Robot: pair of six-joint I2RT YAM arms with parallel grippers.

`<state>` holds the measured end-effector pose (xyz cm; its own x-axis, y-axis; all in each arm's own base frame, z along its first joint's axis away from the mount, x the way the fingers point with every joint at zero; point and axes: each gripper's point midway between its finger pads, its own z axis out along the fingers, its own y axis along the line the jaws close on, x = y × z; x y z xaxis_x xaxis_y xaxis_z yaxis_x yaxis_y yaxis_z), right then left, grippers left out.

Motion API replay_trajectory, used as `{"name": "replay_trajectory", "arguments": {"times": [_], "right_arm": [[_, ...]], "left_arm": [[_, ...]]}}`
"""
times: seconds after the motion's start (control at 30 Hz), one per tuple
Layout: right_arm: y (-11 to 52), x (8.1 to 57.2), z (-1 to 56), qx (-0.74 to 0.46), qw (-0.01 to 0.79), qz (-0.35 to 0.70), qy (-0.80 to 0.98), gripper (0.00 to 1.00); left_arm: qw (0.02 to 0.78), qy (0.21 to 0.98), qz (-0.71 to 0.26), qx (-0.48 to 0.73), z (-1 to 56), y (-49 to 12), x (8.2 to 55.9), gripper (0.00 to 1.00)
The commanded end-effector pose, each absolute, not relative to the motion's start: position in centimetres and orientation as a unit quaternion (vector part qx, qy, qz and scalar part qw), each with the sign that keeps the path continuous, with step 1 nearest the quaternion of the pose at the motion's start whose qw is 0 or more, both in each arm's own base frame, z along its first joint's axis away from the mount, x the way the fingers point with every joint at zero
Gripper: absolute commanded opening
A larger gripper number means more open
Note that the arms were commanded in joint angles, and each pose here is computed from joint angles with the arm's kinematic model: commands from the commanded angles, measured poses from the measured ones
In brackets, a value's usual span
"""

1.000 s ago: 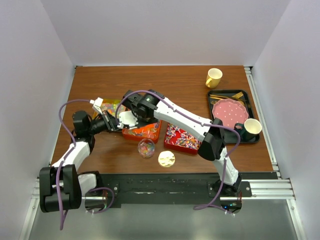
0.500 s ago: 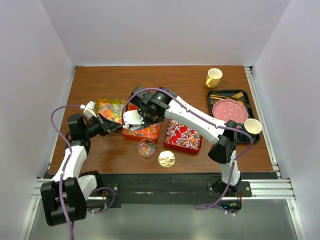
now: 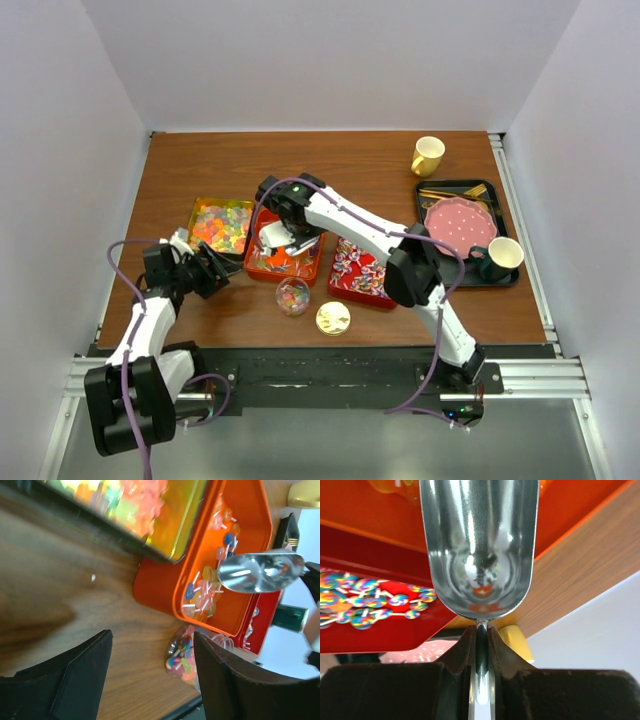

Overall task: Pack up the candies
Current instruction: Adjust the spatula, then scoop the fake candies from the storage box.

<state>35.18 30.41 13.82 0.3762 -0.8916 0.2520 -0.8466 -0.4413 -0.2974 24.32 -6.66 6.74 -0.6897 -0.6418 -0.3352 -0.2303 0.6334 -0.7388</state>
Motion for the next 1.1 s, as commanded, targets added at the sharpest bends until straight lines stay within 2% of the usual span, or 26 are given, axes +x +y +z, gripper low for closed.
{"name": "replay_trajectory", "arguments": {"times": [0.0, 0.2, 0.4, 0.83, 1.07], "right_arm": [[29.6, 36.0, 15.7, -0.846, 0.025, -0.235, 0.478, 0.0], [30.5, 37.8, 14.3, -0.849, 0.009, -0.279, 0.448, 0.0], [32.3, 37.9, 13.0, -0.857, -0.002, -0.31, 0.413, 0.0], [37.1, 35.0, 7.7, -0.861, 0.008, -0.291, 0.417, 0.0], [41.1, 33.2, 6.1, -0.873, 0.068, -0.219, 0.431, 0.0]], "left_arm": [[0.263, 0.83, -0.389, -0.3, 6.6, -7.8, 24.1, 0.72], [0.201, 0.813, -0.423, -0.346, 5.4, -8.8, 24.0, 0.71], [0.133, 0.818, -0.401, -0.39, 2.1, -8.9, 22.6, 0.65], [0.125, 0.824, -0.379, -0.403, -0.2, -8.5, 22.2, 0.61], [0.135, 0.835, -0.364, -0.391, -0.5, -8.2, 21.5, 0.61]]}}
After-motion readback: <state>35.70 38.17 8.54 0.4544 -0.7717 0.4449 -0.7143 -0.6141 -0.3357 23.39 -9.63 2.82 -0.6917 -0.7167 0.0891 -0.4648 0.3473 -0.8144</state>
